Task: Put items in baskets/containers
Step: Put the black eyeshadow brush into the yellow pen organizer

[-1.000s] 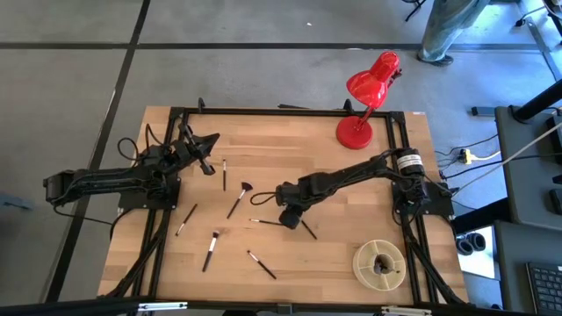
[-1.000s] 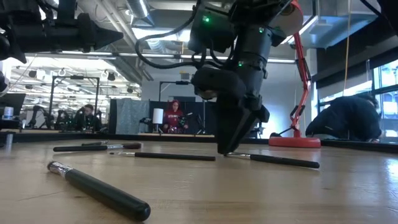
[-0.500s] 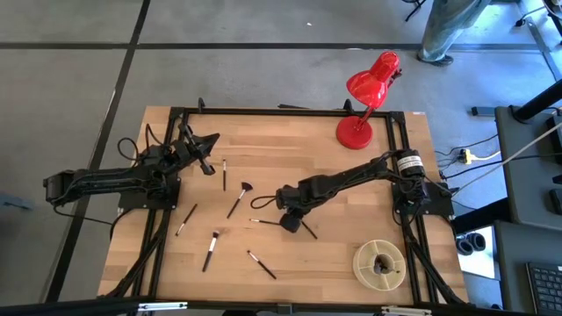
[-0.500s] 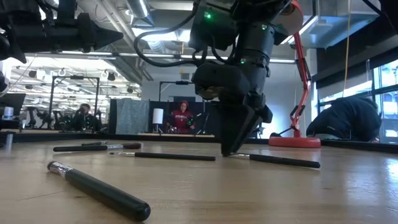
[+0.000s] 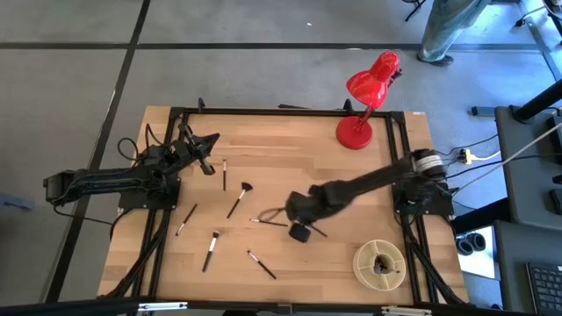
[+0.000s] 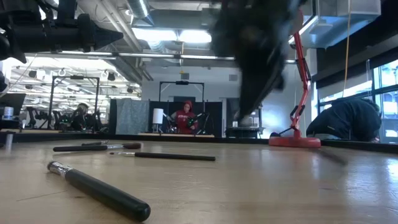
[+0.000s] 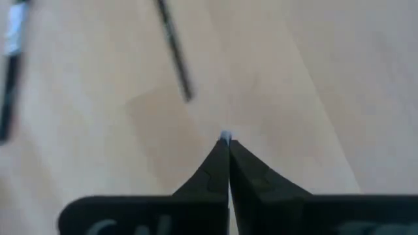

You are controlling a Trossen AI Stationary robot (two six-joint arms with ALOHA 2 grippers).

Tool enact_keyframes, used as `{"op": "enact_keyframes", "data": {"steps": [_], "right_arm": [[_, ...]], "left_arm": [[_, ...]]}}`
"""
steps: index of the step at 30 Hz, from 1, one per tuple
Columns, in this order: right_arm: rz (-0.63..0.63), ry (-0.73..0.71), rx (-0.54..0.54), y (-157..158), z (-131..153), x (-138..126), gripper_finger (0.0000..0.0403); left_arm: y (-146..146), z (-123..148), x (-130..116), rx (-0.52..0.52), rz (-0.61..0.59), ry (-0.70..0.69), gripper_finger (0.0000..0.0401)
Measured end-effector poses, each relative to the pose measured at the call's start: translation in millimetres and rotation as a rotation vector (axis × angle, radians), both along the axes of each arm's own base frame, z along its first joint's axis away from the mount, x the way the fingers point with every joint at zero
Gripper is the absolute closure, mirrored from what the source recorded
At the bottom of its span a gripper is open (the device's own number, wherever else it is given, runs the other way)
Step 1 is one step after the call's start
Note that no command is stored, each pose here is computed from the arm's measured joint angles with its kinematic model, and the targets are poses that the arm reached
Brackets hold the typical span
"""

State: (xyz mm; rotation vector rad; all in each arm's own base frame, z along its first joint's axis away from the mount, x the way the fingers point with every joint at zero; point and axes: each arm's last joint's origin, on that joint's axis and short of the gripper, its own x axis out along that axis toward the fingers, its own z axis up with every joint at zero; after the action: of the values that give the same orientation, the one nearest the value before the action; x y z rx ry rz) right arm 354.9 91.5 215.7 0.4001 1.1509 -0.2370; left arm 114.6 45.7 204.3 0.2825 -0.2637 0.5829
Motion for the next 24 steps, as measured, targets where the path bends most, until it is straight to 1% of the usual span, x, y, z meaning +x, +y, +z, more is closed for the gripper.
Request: {"op": "enact_keyframes", "data": {"steps": [3, 7, 11, 14, 17, 20, 24], "right_arm": [[-0.020, -0.079, -0.018, 24, 38, -29, 0.0402], [-0.050, -0.221, -0.056, 56, 88, -87, 0.0402], [-0.053, -0.343, -0.122, 80, 117, -148, 0.0402], [-0.037, -0.398, -0.156, 92, 124, -183, 0.0402], [-0.011, -0.403, -0.145, 105, 123, -206, 0.0402], [0.005, -0.388, -0.130, 116, 118, -222, 0.0403], [0.029, -0.385, -0.156, 127, 111, -235, 0.0403]], "left_arm": [[0, 0, 0, 0.000, 0.000, 0.001, 0.0397], [0, 0, 0, -0.003, -0.002, -0.002, 0.0397], [0, 0, 0, -0.029, -0.012, -0.017, 0.0397], [0, 0, 0, -0.039, -0.016, -0.022, 0.0397], [0, 0, 0, -0.040, -0.017, -0.022, 0.0397], [0, 0, 0, -0.036, -0.015, -0.020, 0.0397], [0, 0, 0, -0.035, -0.014, -0.019, 0.0397]]}}
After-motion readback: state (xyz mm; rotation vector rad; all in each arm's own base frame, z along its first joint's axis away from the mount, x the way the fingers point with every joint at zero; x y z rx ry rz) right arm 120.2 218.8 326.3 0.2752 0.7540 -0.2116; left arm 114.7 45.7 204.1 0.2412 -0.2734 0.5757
